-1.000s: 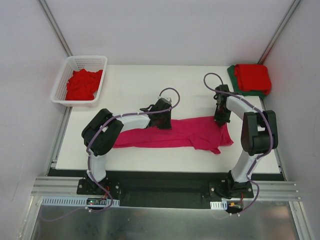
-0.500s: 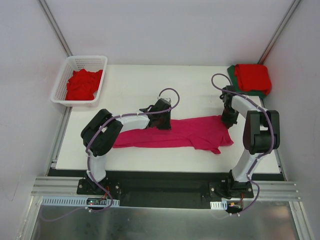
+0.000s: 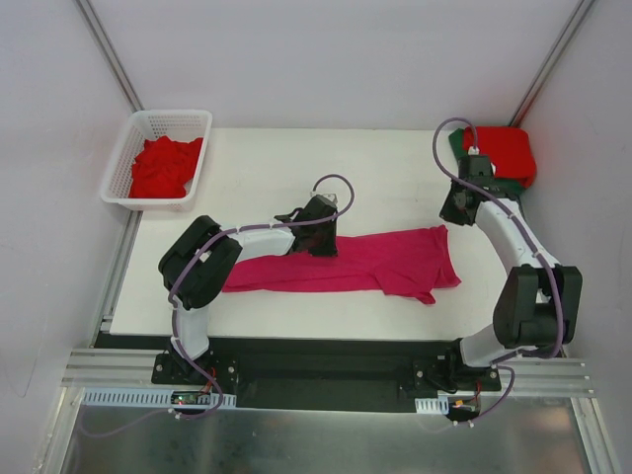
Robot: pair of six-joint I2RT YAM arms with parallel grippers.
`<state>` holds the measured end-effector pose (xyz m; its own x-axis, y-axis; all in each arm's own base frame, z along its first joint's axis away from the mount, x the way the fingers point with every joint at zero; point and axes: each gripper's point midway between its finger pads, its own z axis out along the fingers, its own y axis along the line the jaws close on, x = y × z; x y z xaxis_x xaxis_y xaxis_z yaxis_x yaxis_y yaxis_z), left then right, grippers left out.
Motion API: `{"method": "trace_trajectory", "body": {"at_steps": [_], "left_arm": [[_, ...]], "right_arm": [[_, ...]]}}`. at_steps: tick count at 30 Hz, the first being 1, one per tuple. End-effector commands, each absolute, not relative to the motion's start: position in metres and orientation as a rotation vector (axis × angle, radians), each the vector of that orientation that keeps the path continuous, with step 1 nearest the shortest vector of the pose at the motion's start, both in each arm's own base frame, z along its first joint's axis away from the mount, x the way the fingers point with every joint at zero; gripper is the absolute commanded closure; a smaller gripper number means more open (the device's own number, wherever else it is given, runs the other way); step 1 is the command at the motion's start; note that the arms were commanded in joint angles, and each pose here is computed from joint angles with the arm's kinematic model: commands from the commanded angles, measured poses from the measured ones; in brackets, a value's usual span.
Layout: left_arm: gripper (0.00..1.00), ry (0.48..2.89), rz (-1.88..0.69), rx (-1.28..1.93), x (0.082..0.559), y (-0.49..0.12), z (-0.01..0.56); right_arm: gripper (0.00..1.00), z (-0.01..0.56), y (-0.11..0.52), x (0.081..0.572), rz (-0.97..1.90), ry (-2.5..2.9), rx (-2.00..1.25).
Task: Fold and stack the t-shirts
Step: Fold the other side of the tshirt into a rectangle
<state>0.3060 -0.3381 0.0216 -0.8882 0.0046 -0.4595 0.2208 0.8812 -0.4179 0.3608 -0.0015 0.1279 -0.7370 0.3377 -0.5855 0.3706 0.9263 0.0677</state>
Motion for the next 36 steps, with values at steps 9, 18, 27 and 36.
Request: {"method": "trace_trajectory", "body": {"at_steps": [9, 18, 27, 36], "left_arm": [[1.0, 2.599, -0.607, 0.163, 0.304, -0.329, 0.025], [1.0, 2.6, -0.604, 0.165, 0.304, -0.329, 0.024], [1.0, 2.596, -0.599, 0.17, 0.305, -0.327, 0.025], [1.0, 2.604, -0.579, 0.152, 0.305, -0.317, 0.022]], "right_arm": [[0.98, 0.072, 0.053, 0.379, 0.222, 2.622, 0.365], [0.99, 0.05, 0.063, 0.377, 0.218, 2.7, 0.337], [0.99, 0.032, 0.036, 0.374, -0.02, 2.775, 0.363], [0.99, 0.031, 0.018, 0.388, -0.165, 2.773, 0.365]]}}
